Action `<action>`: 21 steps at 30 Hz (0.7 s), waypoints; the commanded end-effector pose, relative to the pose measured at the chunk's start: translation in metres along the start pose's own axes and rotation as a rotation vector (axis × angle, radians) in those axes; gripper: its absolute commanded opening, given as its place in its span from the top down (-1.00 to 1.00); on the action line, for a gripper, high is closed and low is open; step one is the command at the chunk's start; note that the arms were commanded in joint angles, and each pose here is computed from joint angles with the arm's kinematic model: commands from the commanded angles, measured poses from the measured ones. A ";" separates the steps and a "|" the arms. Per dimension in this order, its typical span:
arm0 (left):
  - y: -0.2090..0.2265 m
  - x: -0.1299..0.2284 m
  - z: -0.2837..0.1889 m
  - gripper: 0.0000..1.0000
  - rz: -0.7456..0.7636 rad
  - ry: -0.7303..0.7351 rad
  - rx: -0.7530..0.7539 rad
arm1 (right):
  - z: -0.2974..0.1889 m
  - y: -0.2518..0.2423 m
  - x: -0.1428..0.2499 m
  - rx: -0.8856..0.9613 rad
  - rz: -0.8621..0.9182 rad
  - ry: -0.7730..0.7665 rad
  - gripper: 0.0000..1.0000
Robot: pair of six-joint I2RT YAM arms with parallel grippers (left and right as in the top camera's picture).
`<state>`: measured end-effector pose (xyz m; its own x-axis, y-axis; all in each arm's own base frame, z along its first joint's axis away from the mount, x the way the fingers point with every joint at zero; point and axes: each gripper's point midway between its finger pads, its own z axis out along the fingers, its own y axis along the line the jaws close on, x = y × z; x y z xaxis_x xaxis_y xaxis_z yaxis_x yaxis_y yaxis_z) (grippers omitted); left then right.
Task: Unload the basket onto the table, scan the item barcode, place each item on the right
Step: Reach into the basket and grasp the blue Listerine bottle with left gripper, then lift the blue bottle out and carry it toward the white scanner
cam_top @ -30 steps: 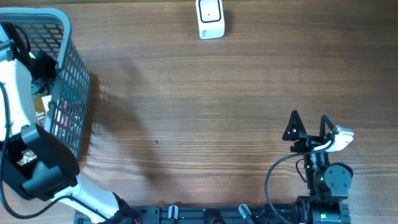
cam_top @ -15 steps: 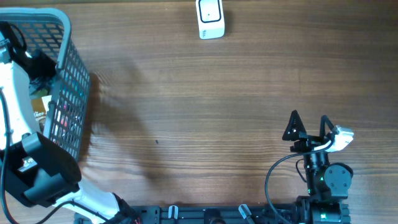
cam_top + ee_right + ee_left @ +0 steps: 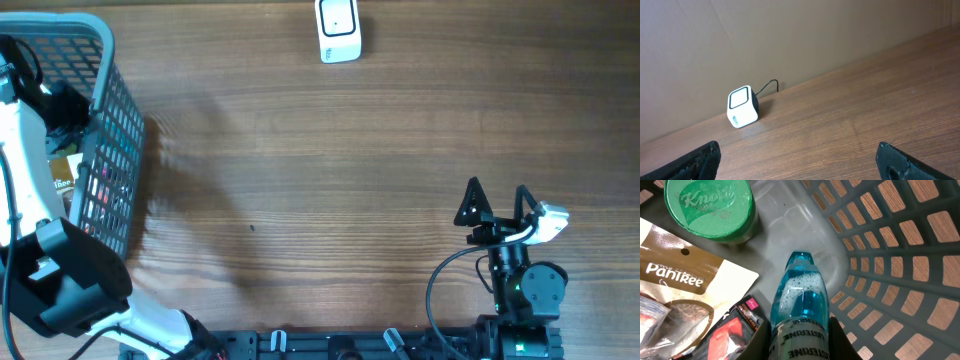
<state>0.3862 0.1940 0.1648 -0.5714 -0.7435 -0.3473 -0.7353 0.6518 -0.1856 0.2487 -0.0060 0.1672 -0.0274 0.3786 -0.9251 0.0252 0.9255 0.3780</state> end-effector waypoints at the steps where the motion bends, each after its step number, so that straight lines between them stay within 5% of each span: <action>1: -0.008 -0.012 -0.042 0.92 -0.008 -0.101 0.047 | 0.000 0.001 -0.001 -0.004 -0.017 -0.005 -1.00; 21: -0.026 -0.001 -0.235 0.92 -0.013 -0.489 0.324 | 0.000 0.001 -0.001 -0.004 -0.017 -0.005 -1.00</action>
<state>0.3241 0.1557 0.3529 -0.3238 -0.6558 -0.6820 -0.6157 0.6933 -0.3744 0.2487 -0.0060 0.1672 -0.0274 0.3786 -0.9251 0.0252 0.9255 0.3780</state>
